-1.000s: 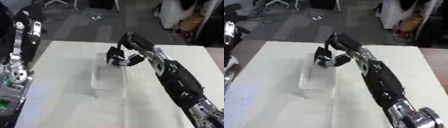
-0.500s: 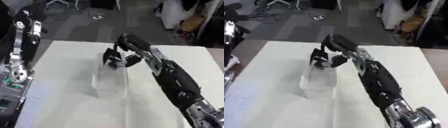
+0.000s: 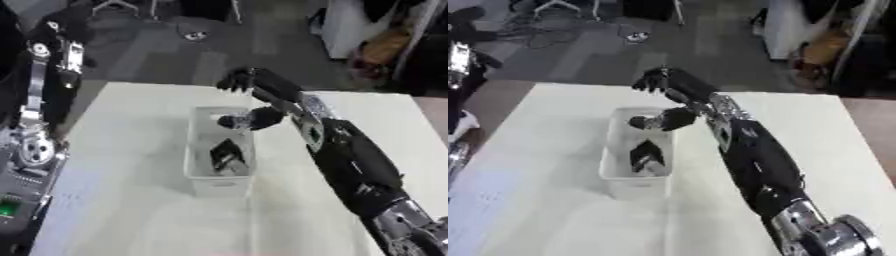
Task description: Pick up objects on the table and place them in the box.
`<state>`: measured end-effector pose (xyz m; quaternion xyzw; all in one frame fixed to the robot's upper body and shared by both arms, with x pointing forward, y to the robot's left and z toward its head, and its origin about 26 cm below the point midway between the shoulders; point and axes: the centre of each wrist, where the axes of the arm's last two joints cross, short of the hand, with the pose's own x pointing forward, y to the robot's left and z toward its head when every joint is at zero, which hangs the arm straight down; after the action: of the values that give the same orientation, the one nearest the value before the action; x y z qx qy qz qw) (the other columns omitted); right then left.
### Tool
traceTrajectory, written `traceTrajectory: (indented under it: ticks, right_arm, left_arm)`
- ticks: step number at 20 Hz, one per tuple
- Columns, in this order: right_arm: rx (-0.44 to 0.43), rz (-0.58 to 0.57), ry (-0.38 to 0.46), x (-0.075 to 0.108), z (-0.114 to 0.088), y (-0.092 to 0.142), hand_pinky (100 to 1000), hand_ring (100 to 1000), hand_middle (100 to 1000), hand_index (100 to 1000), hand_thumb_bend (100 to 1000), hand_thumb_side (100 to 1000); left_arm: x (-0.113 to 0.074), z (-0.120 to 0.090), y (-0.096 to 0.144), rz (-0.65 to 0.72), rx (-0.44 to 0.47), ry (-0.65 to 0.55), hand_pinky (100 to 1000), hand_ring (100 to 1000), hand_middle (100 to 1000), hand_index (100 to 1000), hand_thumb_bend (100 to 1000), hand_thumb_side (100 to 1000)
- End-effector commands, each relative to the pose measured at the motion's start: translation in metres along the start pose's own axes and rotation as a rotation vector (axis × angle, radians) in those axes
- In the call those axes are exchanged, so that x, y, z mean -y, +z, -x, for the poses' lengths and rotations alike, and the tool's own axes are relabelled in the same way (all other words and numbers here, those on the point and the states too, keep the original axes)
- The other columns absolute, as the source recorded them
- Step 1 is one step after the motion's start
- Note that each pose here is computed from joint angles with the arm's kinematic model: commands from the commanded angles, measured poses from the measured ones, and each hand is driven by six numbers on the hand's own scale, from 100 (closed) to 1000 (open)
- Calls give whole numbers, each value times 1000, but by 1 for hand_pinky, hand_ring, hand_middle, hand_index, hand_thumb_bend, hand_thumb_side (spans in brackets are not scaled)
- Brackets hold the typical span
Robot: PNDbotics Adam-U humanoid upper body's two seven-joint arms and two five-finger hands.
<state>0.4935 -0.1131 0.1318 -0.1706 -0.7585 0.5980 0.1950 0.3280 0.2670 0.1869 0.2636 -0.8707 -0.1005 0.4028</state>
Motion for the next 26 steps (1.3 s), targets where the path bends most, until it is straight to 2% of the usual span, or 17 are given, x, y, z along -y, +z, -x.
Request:
traceTrajectory:
  ticks: [1, 10, 11, 12, 13, 14, 15, 16, 17, 19, 22, 23, 26]
  right_arm:
    - [-4, 32, 37, 19, 5, -2, 663, 672, 738, 858, 587, 1000]
    - [-40, 117, -23, 12, 8, 11, 619, 651, 720, 856, 556, 1000]
    - [-46, 148, -40, 11, 7, 14, 557, 627, 696, 850, 530, 1000]
    - [-56, 227, -83, 7, 6, 19, 586, 637, 707, 853, 540, 1000]
    - [-62, 286, -116, 5, 4, 23, 509, 605, 668, 849, 511, 1000]
    - [-68, 375, -166, 4, 0, 29, 524, 614, 680, 848, 514, 1000]
    - [-74, 445, -208, 4, -3, 33, 462, 577, 626, 858, 489, 1000]
    - [-80, 538, -263, 7, -9, 37, 462, 577, 626, 858, 489, 1000]
    - [-85, 613, -313, 12, -14, 41, 422, 550, 594, 848, 462, 1000]
    - [-88, 740, -410, 25, -25, 49, 407, 535, 578, 838, 462, 989]
    - [-48, 949, -523, 59, -50, 69, 394, 502, 542, 806, 444, 945]
    - [-25, 1006, -540, 73, -59, 76, 397, 491, 530, 793, 441, 930]
    - [59, 1171, -518, 114, -89, 97, 418, 477, 512, 766, 443, 903]
  left_arm:
    - [-3, -8, -6, -7, 33, 7, 494, 743, 841, 869, 157, 1000]
    - [-4, -8, -6, -10, 33, 5, 494, 744, 841, 869, 157, 1000]
    - [-4, -8, -6, -11, 34, 5, 494, 744, 841, 869, 157, 1000]
    - [-4, -8, -6, -13, 35, 5, 494, 744, 841, 869, 157, 1000]
    - [-4, -8, -7, -15, 35, 5, 493, 744, 841, 869, 156, 1000]
    - [-5, -8, -7, -17, 34, 4, 494, 744, 841, 869, 157, 1000]
    - [-5, -8, -7, -18, 34, 4, 493, 744, 842, 869, 156, 1000]
    - [-5, -8, -7, -18, 35, 3, 493, 744, 842, 869, 156, 1000]
    - [-5, -8, -7, -19, 36, 3, 494, 744, 842, 869, 156, 1000]
    - [-6, -9, -7, -23, 38, 4, 495, 744, 842, 868, 156, 1000]
    - [-7, -7, -7, -27, 33, 0, 493, 744, 842, 868, 155, 1000]
    - [-7, -7, -6, -28, 31, -1, 492, 744, 842, 868, 155, 1000]
    - [-7, -5, -5, -28, 22, -5, 491, 744, 842, 868, 154, 1000]
